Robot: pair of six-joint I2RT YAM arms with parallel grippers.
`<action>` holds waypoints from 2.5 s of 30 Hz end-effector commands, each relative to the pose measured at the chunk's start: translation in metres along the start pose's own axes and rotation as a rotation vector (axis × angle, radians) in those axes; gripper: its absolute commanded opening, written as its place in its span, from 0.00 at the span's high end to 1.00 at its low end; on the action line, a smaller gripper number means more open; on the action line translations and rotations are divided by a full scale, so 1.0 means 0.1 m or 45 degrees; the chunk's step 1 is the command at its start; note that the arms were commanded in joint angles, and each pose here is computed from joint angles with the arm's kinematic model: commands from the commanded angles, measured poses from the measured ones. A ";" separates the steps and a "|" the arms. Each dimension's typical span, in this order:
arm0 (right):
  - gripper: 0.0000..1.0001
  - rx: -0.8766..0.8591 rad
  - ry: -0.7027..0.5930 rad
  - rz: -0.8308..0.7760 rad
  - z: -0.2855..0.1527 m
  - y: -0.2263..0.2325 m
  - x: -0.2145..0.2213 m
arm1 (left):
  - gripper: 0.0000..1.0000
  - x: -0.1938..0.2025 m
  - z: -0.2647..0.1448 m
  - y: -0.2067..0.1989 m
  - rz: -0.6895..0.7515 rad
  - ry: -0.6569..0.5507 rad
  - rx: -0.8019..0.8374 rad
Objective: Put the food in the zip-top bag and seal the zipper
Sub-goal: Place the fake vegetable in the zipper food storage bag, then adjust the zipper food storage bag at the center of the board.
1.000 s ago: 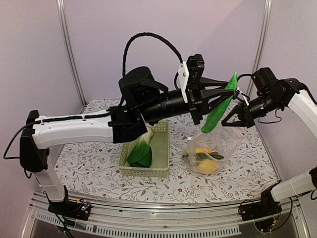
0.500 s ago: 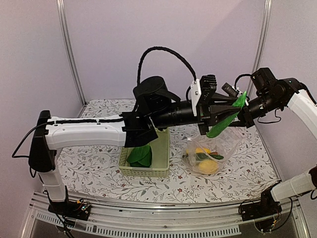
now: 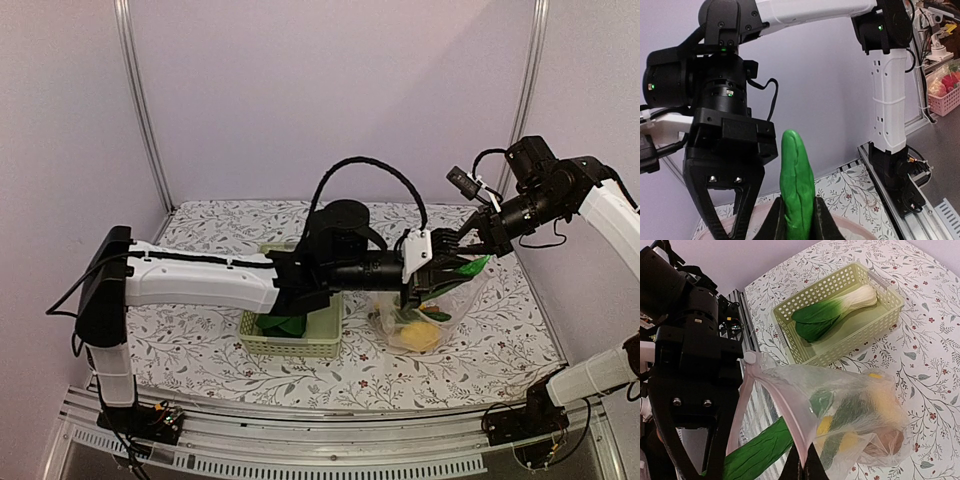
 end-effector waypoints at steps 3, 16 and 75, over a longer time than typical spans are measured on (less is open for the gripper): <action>1.00 -0.026 -0.020 -0.025 -0.02 0.04 -0.07 | 0.86 0.31 0.00 -0.07 0.014 0.101 0.030; 1.00 -0.012 -0.011 -0.011 0.00 0.02 -0.04 | 0.80 0.45 -0.07 0.10 -0.049 -0.109 0.061; 1.00 0.716 -0.337 -0.005 -0.56 -0.41 -0.74 | 1.00 0.26 0.23 0.72 0.538 0.889 -0.490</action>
Point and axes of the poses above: each gripper's point midway between its finger pads, its own z axis out along the fingers, its own y axis along the line the jaws close on, x = y × z, the point moved 9 cm from there along -z, back along the fingers, and after that the axes turned 12 degrees about z, right-handed, at the moved point
